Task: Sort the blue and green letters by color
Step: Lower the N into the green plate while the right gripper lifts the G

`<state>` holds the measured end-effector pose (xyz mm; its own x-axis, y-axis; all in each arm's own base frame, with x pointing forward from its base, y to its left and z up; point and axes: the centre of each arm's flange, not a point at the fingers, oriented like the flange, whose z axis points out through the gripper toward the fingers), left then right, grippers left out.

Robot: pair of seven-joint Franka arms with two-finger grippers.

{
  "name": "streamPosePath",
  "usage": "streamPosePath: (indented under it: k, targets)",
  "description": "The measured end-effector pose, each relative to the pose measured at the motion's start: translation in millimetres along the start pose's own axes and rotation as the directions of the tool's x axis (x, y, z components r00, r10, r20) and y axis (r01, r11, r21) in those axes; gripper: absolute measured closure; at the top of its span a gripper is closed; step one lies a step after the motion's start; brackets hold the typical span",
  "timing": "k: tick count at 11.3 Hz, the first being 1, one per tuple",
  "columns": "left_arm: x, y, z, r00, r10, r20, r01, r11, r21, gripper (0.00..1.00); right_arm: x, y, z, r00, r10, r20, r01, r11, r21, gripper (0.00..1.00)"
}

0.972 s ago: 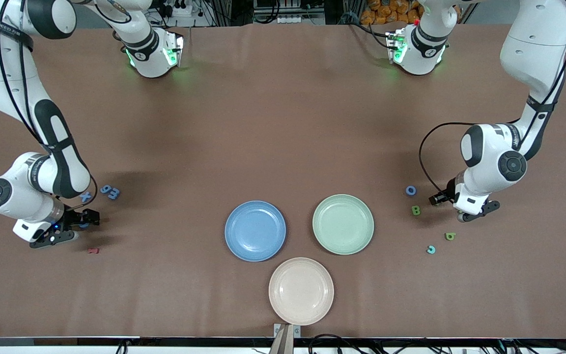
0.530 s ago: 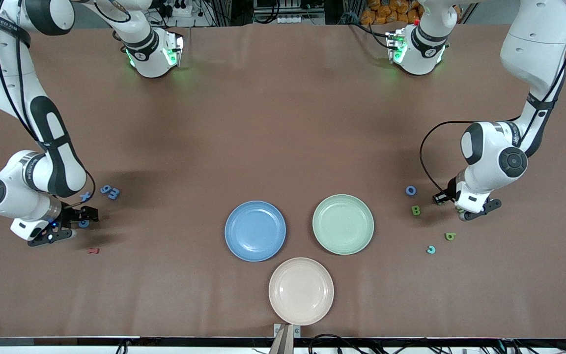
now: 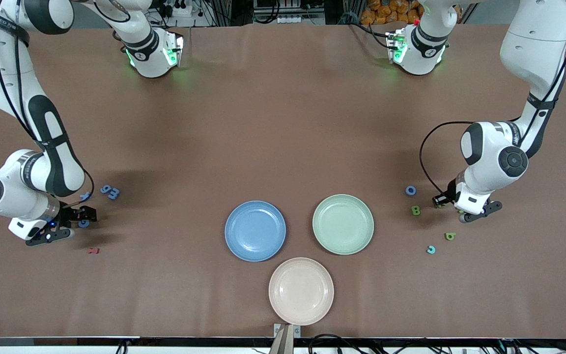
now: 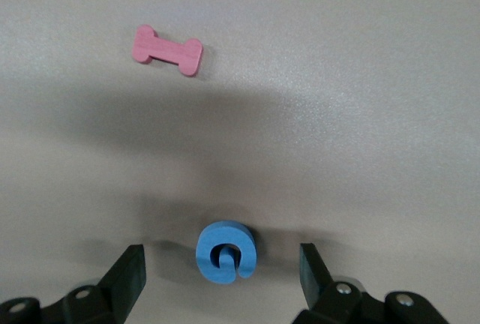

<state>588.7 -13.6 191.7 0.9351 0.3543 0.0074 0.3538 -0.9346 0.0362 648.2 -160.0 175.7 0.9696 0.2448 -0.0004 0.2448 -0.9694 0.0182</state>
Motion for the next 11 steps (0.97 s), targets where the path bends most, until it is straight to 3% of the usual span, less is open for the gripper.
streamPosePath:
  k: [1,5,11]
  targets:
    - [2.6,7.3,-11.2,1.0,0.016,-0.004,-0.016,1.0,0.004,0.67,-0.8,0.2,0.7,1.0,0.001,0.001,-0.001,1.0,0.001,0.13]
    - [-4.7,76.2,-52.2,0.997,0.078,-0.027,-0.079,0.997,-0.001,0.67,-3.1,3.2,-0.6,1.0,-0.003,0.001,0.003,1.0,0.004,0.66]
    - [-58.4,213.4,-68.2,0.995,0.071,-0.064,-0.074,0.996,-0.049,0.67,7.8,-7.1,-8.0,0.999,-0.03,-0.022,0.031,0.999,0.01,0.66]
